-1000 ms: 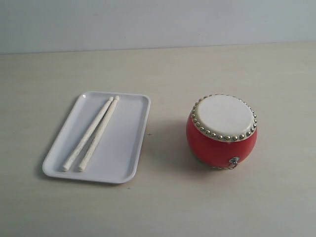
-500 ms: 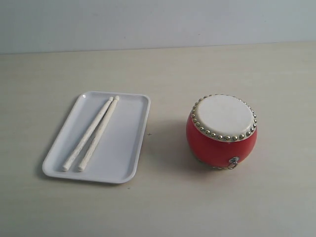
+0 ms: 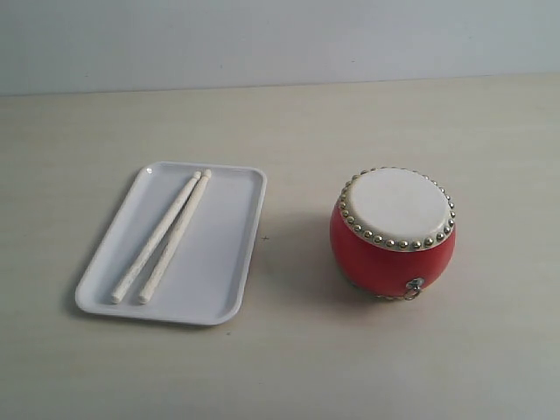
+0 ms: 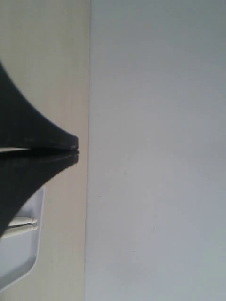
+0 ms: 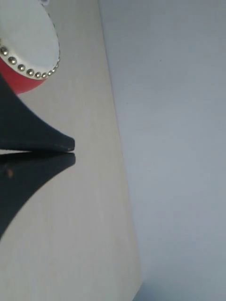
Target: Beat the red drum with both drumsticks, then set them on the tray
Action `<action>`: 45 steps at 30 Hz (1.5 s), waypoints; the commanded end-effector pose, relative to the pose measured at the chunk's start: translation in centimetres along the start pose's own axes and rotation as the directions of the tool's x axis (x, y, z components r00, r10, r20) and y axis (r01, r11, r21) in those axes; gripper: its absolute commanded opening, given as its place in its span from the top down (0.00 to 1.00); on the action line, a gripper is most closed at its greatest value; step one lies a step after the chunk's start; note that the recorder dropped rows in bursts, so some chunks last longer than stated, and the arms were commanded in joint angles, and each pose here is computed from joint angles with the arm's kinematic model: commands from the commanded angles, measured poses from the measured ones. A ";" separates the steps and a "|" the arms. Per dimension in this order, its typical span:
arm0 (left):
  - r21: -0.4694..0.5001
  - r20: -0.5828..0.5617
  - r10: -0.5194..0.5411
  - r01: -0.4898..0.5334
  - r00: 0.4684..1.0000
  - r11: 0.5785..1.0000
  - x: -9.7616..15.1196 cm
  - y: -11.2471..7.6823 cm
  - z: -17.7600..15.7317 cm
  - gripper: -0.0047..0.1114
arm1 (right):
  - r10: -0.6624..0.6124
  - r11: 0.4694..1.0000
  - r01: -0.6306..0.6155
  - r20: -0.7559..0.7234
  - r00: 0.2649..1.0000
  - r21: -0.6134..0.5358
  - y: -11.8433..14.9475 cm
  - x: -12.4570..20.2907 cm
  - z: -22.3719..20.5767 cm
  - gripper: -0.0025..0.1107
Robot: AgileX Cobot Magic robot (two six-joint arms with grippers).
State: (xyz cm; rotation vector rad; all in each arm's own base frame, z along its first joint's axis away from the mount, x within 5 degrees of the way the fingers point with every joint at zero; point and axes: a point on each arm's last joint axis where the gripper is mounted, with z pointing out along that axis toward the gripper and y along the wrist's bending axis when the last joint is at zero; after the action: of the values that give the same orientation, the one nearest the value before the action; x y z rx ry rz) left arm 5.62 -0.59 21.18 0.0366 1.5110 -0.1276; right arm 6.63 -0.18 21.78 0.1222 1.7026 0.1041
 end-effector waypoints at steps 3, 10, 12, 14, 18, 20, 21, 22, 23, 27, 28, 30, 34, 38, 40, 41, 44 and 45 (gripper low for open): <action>0.001 0.003 -0.005 0.005 1.000 1.000 0.1 0.0 0.0 0.96 | 0.037 0.998 -0.038 0.044 0.998 0.042 -0.7 2.2 -0.7 0.98; 0.001 0.003 -0.005 0.005 1.000 1.000 0.1 0.0 0.0 0.96 | -0.035 0.997 0.035 0.007 0.999 0.062 -0.9 2.5 -0.7 0.98; 0.001 0.003 -0.005 0.005 1.000 1.000 0.1 0.0 0.0 0.96 | -0.040 0.997 0.039 0.007 0.999 0.062 -0.9 2.5 -0.7 0.98; 0.001 0.003 -0.005 0.005 1.000 1.000 0.1 0.0 0.0 0.96 | -0.040 0.997 0.039 0.009 0.999 0.061 -0.8 2.5 -0.7 0.98; 0.001 0.003 -0.005 0.005 1.000 1.000 0.1 0.0 0.0 0.96 | -0.081 0.995 0.080 0.015 0.997 0.058 -0.8 2.4 -0.7 0.98; 0.001 0.003 -0.005 0.005 1.000 1.000 0.1 0.0 0.0 0.96 | -0.114 0.993 0.112 0.040 0.993 0.047 -0.7 2.2 -0.7 0.98; 0.001 0.003 -0.005 0.005 1.000 1.000 0.1 0.0 0.0 0.96 | -0.126 0.992 0.124 0.055 0.991 0.039 -0.6 2.0 -0.7 0.98; 0.001 0.003 -0.005 0.005 1.000 1.000 0.1 0.0 0.0 0.96 | -0.138 0.990 0.136 0.069 0.988 0.033 -0.5 1.9 -0.7 0.98; 0.001 0.003 -0.005 0.005 1.000 1.000 0.1 0.0 0.0 0.96 | -0.143 0.990 0.141 0.074 0.987 0.029 -0.5 1.9 -0.7 0.98; 0.001 0.003 -0.005 0.005 1.000 1.000 0.1 0.0 0.0 0.96 | -0.144 0.990 0.142 0.073 0.987 0.020 -0.4 1.9 -0.7 0.98; 0.001 0.003 -0.005 0.005 1.000 1.000 0.1 0.0 0.0 0.96 | -0.142 0.990 0.141 0.071 0.987 0.020 -0.4 1.9 -0.7 0.98; 0.001 0.003 -0.005 0.005 1.000 1.000 0.1 0.0 0.0 0.96 | -0.140 0.990 0.139 0.062 0.988 0.018 -0.4 2.0 -0.7 0.98; 0.001 0.003 -0.005 0.005 1.000 1.000 0.1 0.0 0.0 0.96 | -0.139 0.990 0.139 0.059 0.988 0.008 -0.3 2.0 -0.7 0.98; 0.001 0.003 -0.005 0.005 1.000 1.000 0.1 0.0 0.0 0.96 | -0.114 0.994 0.113 0.041 0.993 0.008 -0.3 2.2 -0.7 0.98; 0.001 0.003 -0.005 0.005 1.000 1.000 0.1 0.0 0.0 0.96 | -0.114 0.994 0.113 0.039 0.993 0.009 -0.3 2.2 -0.7 0.98; 0.001 0.003 -0.005 0.005 1.000 1.000 0.1 0.0 0.0 0.96 | -0.114 0.994 0.113 0.039 0.993 0.009 -0.3 2.2 -0.7 0.98; 0.001 0.003 -0.005 0.005 1.000 1.000 0.1 0.0 0.0 0.96 | -0.114 0.994 0.113 0.039 0.993 0.009 -0.3 2.2 -0.7 0.98; 0.001 0.003 -0.005 0.005 1.000 1.000 0.1 0.0 0.0 0.96 | -0.114 0.994 0.113 0.039 0.993 0.009 -0.3 2.2 -0.7 0.98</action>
State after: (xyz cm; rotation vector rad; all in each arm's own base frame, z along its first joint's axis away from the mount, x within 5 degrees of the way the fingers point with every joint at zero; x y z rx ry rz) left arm 5.62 -0.59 21.18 0.0366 1.5116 -0.1276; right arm 5.64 -0.17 19.76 0.0297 1.6697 0.0139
